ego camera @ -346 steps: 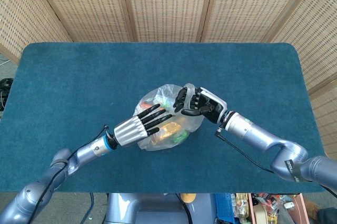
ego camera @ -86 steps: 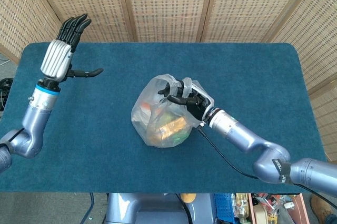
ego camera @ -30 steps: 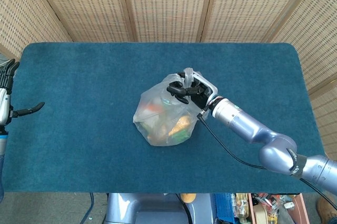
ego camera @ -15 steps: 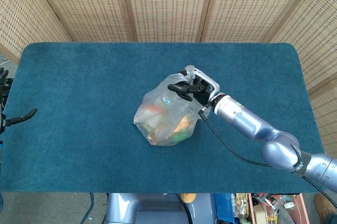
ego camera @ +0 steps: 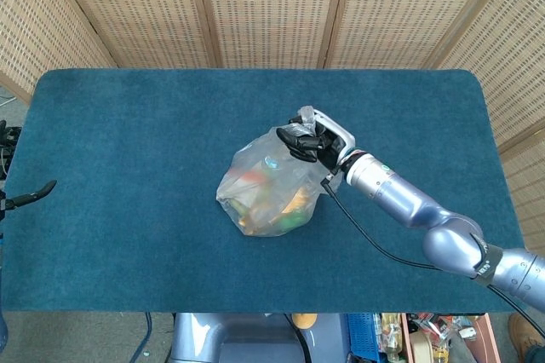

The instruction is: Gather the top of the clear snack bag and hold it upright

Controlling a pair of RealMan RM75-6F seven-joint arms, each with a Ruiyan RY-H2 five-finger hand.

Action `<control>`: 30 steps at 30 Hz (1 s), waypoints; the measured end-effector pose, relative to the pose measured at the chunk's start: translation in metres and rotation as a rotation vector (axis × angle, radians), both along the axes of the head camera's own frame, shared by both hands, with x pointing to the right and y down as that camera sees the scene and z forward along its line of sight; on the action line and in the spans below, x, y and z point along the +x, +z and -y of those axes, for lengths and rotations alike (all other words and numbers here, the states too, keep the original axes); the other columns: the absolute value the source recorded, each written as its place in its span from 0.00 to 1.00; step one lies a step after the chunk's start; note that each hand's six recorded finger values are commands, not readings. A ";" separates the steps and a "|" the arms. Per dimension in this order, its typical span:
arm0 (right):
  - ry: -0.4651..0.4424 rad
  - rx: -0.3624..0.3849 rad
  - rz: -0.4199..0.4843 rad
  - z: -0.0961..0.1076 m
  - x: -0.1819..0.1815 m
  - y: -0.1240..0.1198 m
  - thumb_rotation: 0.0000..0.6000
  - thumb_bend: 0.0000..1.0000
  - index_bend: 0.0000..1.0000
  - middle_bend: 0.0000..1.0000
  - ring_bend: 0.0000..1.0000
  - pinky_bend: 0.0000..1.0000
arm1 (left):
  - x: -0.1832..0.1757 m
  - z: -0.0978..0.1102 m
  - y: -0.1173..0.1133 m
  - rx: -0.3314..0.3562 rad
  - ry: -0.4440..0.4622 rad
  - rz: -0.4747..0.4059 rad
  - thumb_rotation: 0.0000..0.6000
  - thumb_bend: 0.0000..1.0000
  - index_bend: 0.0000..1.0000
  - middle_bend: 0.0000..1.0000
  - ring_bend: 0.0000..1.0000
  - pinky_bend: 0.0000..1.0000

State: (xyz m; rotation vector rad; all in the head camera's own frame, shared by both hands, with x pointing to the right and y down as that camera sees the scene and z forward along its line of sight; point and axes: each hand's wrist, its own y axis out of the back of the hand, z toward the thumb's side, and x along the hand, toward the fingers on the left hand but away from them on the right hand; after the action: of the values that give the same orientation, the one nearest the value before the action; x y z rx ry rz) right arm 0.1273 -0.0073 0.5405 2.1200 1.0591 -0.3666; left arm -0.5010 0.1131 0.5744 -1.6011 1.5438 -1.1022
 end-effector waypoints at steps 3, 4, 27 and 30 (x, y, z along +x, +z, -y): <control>-0.009 0.009 -0.011 0.000 0.000 0.001 1.00 0.80 1.00 0.93 0.87 1.00 | -0.001 0.000 0.000 0.001 0.001 0.000 1.00 0.01 0.00 0.00 0.00 0.00; -0.011 0.011 -0.014 0.000 -0.001 0.001 1.00 0.82 1.00 0.93 0.87 1.00 | -0.001 0.000 0.000 0.002 0.001 -0.002 1.00 0.01 0.00 0.00 0.00 0.00; -0.036 0.124 -0.144 0.025 -0.017 -0.035 1.00 1.00 1.00 0.99 0.96 1.00 | -0.004 -0.009 -0.001 -0.054 0.010 0.084 1.00 0.04 0.00 0.00 0.00 0.00; -0.042 0.130 -0.173 0.029 -0.020 -0.045 1.00 1.00 1.00 0.99 0.96 1.00 | -0.003 -0.011 0.001 -0.090 0.018 0.108 1.00 0.04 0.00 0.00 0.00 0.00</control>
State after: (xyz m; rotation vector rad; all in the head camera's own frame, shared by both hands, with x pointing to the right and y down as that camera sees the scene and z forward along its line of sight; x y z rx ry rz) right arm 0.1070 -0.0358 0.4956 2.2610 1.1658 -0.5217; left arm -0.5039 0.1242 0.5754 -1.5838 1.4255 -1.2431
